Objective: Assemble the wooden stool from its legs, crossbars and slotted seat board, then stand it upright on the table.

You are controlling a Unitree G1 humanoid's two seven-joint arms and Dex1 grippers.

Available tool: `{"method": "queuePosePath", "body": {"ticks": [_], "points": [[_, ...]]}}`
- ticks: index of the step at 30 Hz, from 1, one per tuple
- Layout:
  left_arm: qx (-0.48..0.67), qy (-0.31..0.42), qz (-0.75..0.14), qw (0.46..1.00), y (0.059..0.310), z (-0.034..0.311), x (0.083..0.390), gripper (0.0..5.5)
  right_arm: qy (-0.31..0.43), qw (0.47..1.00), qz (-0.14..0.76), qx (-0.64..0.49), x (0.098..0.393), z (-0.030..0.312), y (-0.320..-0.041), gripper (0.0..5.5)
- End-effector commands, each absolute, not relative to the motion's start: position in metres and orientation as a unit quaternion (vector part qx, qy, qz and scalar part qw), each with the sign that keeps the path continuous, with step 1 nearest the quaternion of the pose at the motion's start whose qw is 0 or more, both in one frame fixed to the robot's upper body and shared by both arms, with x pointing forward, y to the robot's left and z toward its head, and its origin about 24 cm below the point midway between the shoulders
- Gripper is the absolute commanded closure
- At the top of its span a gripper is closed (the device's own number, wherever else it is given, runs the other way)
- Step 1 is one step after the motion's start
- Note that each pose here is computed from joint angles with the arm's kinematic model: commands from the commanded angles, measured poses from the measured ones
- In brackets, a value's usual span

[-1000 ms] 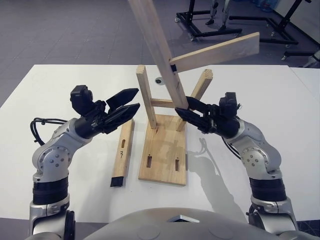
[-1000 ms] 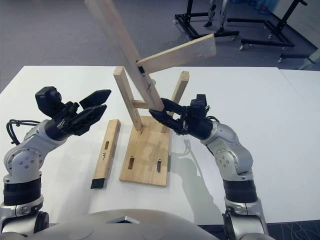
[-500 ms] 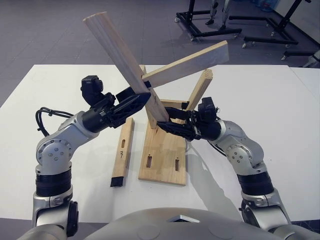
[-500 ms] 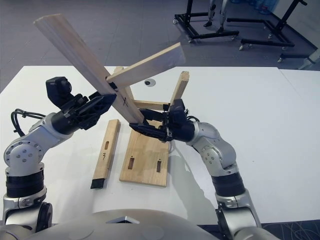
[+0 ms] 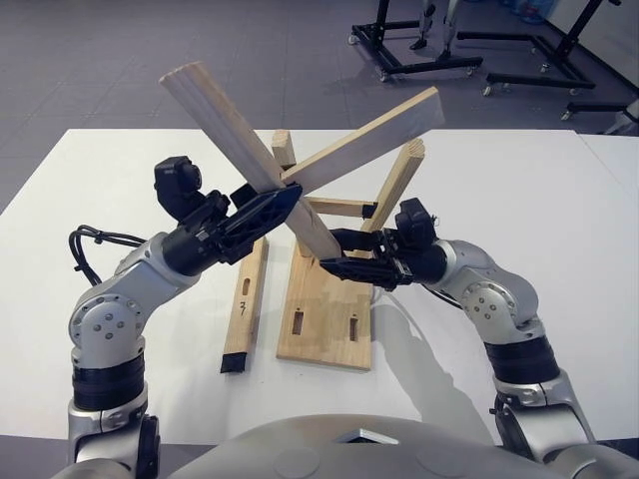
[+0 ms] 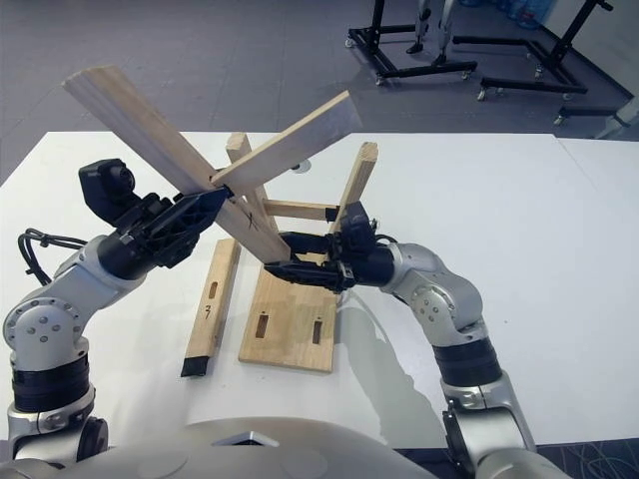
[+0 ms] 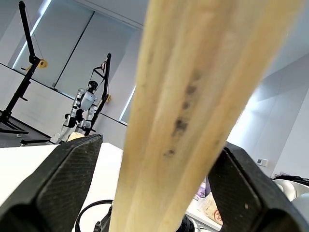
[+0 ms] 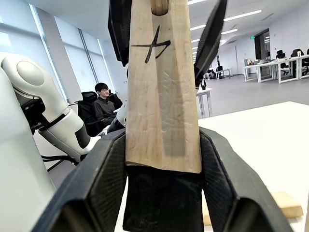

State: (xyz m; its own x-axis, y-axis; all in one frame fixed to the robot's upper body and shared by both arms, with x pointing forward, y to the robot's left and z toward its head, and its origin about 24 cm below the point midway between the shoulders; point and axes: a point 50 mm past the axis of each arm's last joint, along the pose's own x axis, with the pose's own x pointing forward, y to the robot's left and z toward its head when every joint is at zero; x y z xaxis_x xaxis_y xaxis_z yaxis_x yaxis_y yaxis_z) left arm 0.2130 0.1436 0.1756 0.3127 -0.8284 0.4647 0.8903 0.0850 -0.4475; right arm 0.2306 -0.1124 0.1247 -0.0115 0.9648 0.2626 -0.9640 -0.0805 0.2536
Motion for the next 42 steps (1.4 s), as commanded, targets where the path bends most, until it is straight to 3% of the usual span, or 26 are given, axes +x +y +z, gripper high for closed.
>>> {"method": "queuePosePath", "body": {"ticks": [1, 8, 16, 27, 32, 42], "points": [[-0.336, -0.047, -0.577, 0.743, 0.144, 0.175, 0.212, 1.83, 0.004, 0.676, 0.717, 0.168, 0.234, 0.128, -0.116, 3.46], [-0.332, -0.027, -0.582, 0.742, 0.135, 0.166, 0.209, 1.83, 0.006, 0.668, 0.727, 0.161, 0.235, 0.131, -0.112, 3.46], [-0.333, -0.033, -0.576, 0.745, 0.133, 0.165, 0.21, 3.08, 0.016, 0.67, 0.726, 0.153, 0.238, 0.129, -0.113, 3.46], [-0.333, -0.019, -0.578, 0.745, 0.134, 0.154, 0.213, 3.18, 0.022, 0.699, 0.7, 0.146, 0.234, 0.128, -0.119, 3.46], [-0.33, -0.015, -0.58, 0.744, 0.135, 0.147, 0.22, 3.41, 0.032, 0.717, 0.681, 0.145, 0.227, 0.129, -0.133, 2.24], [-0.285, -0.076, -0.533, 0.793, 0.174, 0.166, 0.21, 3.43, 0.036, 0.712, 0.689, 0.129, 0.24, 0.139, -0.14, 0.69]]}}
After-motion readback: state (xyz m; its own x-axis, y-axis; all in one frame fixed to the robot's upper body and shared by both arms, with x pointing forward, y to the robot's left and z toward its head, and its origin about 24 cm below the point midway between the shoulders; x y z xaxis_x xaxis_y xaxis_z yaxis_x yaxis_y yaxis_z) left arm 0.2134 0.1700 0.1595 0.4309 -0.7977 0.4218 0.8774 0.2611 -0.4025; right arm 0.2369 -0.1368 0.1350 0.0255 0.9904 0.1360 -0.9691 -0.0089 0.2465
